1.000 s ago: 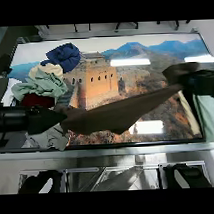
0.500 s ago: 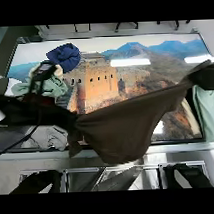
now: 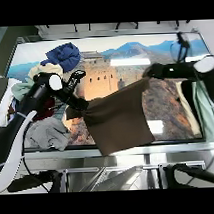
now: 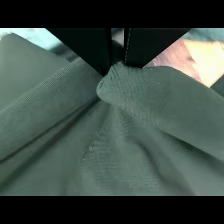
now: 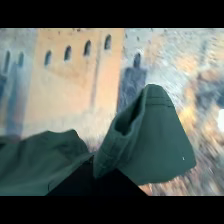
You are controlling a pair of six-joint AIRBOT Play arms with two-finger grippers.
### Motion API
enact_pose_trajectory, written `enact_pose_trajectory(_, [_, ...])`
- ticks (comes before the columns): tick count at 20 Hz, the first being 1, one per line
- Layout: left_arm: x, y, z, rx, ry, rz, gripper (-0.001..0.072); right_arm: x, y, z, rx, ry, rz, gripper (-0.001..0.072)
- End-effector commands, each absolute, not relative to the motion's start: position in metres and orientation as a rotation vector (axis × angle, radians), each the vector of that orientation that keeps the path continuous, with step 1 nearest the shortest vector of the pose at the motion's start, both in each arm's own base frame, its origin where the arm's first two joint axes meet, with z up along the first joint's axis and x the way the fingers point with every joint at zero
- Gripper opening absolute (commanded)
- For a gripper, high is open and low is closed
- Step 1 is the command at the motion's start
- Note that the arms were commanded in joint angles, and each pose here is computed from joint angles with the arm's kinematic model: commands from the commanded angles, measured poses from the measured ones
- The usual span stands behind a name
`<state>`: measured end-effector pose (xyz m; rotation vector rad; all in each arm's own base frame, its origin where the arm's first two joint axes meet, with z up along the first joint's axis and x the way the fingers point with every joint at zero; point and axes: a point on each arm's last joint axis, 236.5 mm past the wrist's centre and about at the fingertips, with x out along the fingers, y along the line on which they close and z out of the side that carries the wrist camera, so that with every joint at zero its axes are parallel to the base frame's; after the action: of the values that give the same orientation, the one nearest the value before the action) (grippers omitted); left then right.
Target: Fold the shirts.
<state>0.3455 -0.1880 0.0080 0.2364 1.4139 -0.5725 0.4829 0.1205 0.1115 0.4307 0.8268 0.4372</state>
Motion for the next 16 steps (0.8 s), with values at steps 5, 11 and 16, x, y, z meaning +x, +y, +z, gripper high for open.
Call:
enact_pose_trajectory(5, [0.363,-0.188,-0.014,0.235,1.395,-0.572,0.0024,0.549,0.148,0.1,0.627,0.589,0.56,0.0463])
enact_pose_trajectory(11, [0.366,-0.177,-0.014,0.216,1.406,-0.55,0.0024,0.415,0.049,0.06,0.435,1.136,0.493,0.0594])
enact_pose_trajectory(16, [0.363,-0.174,-0.014,0.214,1.424,-0.547,0.0024,0.281,0.044,-0.03,0.597,1.393,0.323,0.0605])
